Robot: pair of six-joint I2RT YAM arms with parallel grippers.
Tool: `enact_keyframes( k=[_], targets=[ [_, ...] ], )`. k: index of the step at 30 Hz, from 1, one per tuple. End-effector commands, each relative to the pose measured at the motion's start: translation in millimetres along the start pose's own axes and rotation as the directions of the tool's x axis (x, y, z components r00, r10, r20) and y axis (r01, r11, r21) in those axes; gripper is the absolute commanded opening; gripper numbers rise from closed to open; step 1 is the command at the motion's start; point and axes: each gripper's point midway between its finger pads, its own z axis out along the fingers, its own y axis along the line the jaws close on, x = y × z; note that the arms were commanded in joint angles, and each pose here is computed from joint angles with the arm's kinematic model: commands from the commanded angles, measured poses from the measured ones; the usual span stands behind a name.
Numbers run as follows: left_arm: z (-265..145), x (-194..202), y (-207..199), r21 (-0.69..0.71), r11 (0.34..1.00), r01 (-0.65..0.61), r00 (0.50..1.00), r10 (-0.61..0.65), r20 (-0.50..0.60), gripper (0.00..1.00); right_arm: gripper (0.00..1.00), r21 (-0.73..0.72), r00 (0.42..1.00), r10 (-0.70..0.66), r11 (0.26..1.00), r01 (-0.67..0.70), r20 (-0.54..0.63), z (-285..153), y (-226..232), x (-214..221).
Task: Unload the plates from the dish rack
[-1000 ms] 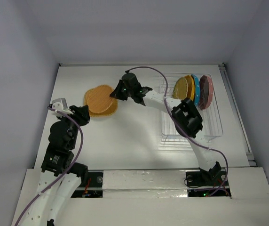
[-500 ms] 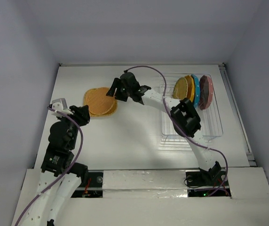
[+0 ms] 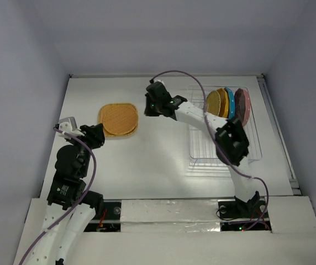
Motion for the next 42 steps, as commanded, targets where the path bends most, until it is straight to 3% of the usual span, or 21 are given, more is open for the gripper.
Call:
enact_keyframes(
  k=[1,4,9,12,13,16,20,30,33,37,42],
  targets=[
    [-0.7,-9.5,-3.7,0.017,1.0,0.012,0.999,-0.013,0.039,0.34,0.0,0.132,0.967,-0.1,0.989,0.071,0.233,-105.6,-27.0,-77.5],
    [-2.2,-11.8,-4.3,0.021,1.0,0.013,0.999,-0.014,0.047,0.34,0.0,0.256,0.956,-0.123,0.965,0.053,0.268,-151.4,-82.9,-91.7],
    [-4.9,-14.8,-5.0,0.028,0.999,0.018,0.998,-0.019,0.06,0.34,0.0,0.441,0.948,-0.15,0.898,0.011,0.282,-239.8,-170.8,-79.2],
    [-6.4,-15.2,-7.3,0.039,0.999,0.019,0.998,-0.021,0.062,0.34,0.2,0.502,0.953,-0.14,0.865,-0.014,0.269,-266.2,-206.0,-73.9],
    [-6.1,-15.2,-7.5,0.039,0.999,0.02,0.998,-0.023,0.062,0.34,0.3,0.513,0.954,-0.138,0.858,-0.02,0.268,-269.7,-212.0,-74.0],
    [-6.1,-14.9,-7.3,0.038,0.999,0.02,0.998,-0.022,0.06,0.34,0.39,0.513,0.957,-0.123,0.858,-0.03,0.262,-269.7,-223.6,-75.6],
    [-6.4,-15.2,-7.4,0.039,0.999,0.02,0.998,-0.023,0.062,0.34,0.39,0.507,0.964,-0.115,0.862,-0.023,0.24,-252.1,-232.9,-85.8],
    [-7.3,-15.8,-7.4,0.04,0.999,0.021,0.998,-0.024,0.064,0.34,0.4,0.609,0.986,-0.091,0.793,-0.015,0.142,-213.7,-281.4,-84.4],
    [-7.2,-16.2,-7.5,0.04,0.999,0.019,0.998,-0.022,0.064,0.34,0.37,0.598,0.99,-0.091,0.801,0.006,0.112,-200.8,-282.9,-79.9],
    [-6.9,-15.5,-7.3,0.039,0.999,0.019,0.998,-0.021,0.062,0.34,0.17,0.596,0.986,-0.108,0.803,0.013,0.124,-205.3,-279.6,-88.4],
    [-7.6,-16.2,-7.4,0.041,0.999,0.02,0.998,-0.022,0.066,0.34,0.0,0.606,0.981,-0.148,0.794,0.043,0.125,-227.4,-271.9,-105.2]
  ],
)
